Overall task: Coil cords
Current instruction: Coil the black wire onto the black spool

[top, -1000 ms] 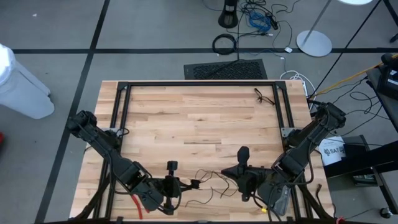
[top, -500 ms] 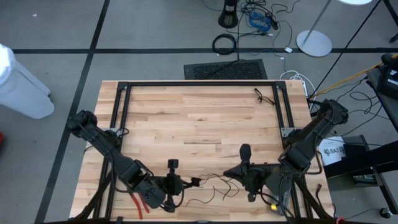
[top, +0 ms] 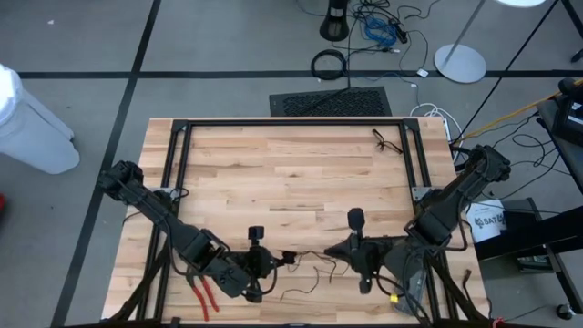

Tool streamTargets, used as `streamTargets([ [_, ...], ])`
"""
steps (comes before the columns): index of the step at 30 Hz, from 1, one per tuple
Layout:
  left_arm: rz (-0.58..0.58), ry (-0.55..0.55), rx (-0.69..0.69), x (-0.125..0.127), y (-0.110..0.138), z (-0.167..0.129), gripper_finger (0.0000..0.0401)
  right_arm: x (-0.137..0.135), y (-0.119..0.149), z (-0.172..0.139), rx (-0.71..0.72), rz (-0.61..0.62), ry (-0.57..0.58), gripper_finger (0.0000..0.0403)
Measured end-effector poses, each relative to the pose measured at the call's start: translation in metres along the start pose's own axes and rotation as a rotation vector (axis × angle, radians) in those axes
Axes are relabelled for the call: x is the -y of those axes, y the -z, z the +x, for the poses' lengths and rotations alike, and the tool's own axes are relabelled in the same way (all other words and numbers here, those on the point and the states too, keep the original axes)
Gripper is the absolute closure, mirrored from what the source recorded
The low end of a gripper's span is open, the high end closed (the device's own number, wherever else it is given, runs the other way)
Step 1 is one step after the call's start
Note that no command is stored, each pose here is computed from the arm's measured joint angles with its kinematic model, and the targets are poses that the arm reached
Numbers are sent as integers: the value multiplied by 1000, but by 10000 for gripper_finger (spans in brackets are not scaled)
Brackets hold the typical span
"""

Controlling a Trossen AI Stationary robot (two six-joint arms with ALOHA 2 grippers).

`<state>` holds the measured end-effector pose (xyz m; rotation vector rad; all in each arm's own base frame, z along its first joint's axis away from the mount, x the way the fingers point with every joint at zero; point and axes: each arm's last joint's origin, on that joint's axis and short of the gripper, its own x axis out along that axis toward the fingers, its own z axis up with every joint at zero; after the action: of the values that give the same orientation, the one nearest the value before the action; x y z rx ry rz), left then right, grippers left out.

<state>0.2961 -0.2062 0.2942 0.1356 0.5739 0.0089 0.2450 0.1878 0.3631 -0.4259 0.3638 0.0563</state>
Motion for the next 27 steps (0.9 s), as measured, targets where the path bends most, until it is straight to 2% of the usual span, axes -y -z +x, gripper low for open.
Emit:
streamTargets([
  [10,4,3,1,1,0,-1,392,-15,8,5,-62,109,-30,403],
  [17,7,3,1,1,0,-1,391,-16,11,13,-78,98,-63,403],
  [27,19,-22,-4,-7,-2,4,391,-15,1,14,9,50,-110,403],
])
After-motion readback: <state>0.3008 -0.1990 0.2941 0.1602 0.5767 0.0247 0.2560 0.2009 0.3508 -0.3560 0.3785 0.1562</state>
